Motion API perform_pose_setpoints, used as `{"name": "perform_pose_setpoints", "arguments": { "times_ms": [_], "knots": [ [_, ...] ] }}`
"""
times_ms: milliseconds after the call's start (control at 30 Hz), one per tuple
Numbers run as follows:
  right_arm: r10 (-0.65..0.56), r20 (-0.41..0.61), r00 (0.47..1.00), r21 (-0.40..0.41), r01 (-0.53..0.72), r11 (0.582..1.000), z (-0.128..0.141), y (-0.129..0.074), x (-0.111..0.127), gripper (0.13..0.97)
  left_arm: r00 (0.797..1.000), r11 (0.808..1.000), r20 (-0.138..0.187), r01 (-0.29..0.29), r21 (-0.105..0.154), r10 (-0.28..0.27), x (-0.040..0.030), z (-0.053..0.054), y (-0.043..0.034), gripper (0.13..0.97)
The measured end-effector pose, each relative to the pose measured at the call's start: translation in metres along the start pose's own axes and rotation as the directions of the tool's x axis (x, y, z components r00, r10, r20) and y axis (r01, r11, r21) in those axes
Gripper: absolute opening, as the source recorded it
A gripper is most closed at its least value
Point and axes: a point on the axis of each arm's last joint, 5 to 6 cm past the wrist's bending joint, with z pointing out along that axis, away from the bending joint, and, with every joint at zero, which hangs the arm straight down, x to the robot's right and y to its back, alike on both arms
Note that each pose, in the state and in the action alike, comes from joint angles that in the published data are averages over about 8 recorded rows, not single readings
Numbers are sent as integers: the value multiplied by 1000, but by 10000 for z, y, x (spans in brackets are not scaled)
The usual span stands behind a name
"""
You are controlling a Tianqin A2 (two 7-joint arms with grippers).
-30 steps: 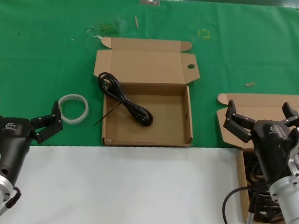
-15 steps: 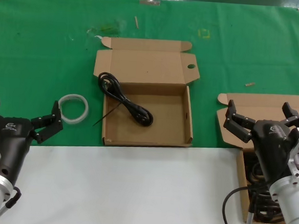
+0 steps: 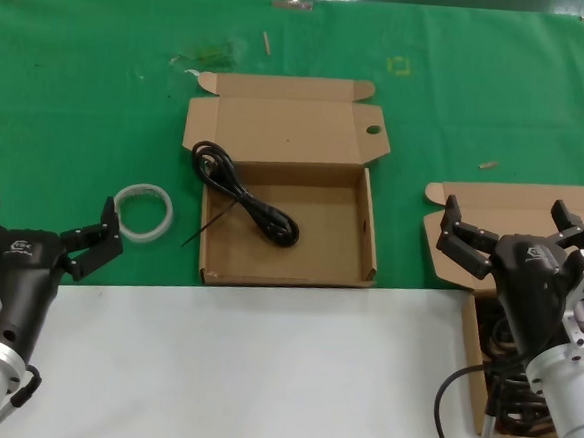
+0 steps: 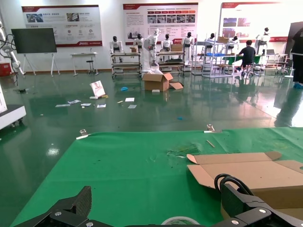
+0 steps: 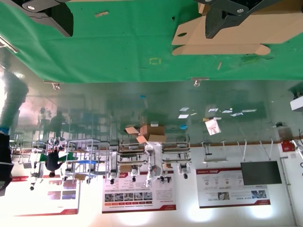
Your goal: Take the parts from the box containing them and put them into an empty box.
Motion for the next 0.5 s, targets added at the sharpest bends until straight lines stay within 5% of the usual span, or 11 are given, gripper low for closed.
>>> {"name": "perform_pose_setpoints", "arguments": {
  "times_ms": [500],
  "knots": [
    [0,0,1000,0,0,1000,0,0,0,966,1000,1000,0,0,0,0,0,0,0,966]
  ]
}}
